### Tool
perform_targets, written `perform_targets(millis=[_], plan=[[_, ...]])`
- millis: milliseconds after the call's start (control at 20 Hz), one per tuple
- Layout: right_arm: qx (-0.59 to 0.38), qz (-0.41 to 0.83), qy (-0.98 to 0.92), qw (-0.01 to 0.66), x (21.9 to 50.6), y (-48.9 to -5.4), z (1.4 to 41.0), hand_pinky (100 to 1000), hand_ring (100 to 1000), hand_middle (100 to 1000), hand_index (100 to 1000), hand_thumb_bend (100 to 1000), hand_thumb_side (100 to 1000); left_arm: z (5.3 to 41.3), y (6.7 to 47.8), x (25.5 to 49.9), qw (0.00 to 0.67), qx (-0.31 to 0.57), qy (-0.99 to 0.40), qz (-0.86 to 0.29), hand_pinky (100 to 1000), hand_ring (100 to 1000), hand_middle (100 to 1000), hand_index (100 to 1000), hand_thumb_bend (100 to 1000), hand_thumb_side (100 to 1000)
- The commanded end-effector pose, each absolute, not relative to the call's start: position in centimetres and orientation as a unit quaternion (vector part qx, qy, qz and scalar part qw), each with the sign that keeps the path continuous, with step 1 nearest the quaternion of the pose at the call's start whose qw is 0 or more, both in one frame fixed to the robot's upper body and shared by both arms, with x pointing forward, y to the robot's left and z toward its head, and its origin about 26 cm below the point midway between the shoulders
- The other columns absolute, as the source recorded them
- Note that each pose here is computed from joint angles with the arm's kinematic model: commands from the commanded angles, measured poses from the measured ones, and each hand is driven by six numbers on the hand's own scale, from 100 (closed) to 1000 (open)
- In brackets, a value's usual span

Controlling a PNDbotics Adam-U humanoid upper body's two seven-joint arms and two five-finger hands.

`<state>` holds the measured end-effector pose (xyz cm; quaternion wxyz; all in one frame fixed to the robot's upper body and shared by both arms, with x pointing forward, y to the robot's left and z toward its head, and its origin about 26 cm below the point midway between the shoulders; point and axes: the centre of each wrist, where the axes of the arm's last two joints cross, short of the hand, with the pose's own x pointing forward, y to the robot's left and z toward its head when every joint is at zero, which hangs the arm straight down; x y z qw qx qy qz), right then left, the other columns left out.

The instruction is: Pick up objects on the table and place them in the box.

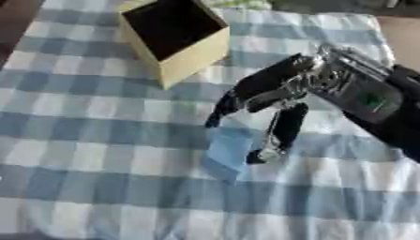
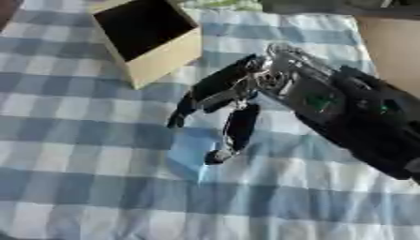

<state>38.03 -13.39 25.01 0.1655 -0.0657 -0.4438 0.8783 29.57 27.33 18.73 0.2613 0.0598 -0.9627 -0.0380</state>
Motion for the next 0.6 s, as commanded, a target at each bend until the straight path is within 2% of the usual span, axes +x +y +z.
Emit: perform_targets(millis=[50,600], plan=[[-0.080,0.878,-0.446,0.156,38.16,-13.62,26.13,902,940,856,1000,320,429,19.33,27.37,29.41,0.251,0.060,-0.965,-0.042,586,627,720,783,332,754],[-0.084,0.882,-0.440,0.147,38.37,-13.59,26.02,910,949,869,1000,320,409,19.38,27.41,29.42,0.250,0.060,-0.966,-0.040,585,628,721,783,328,750]])
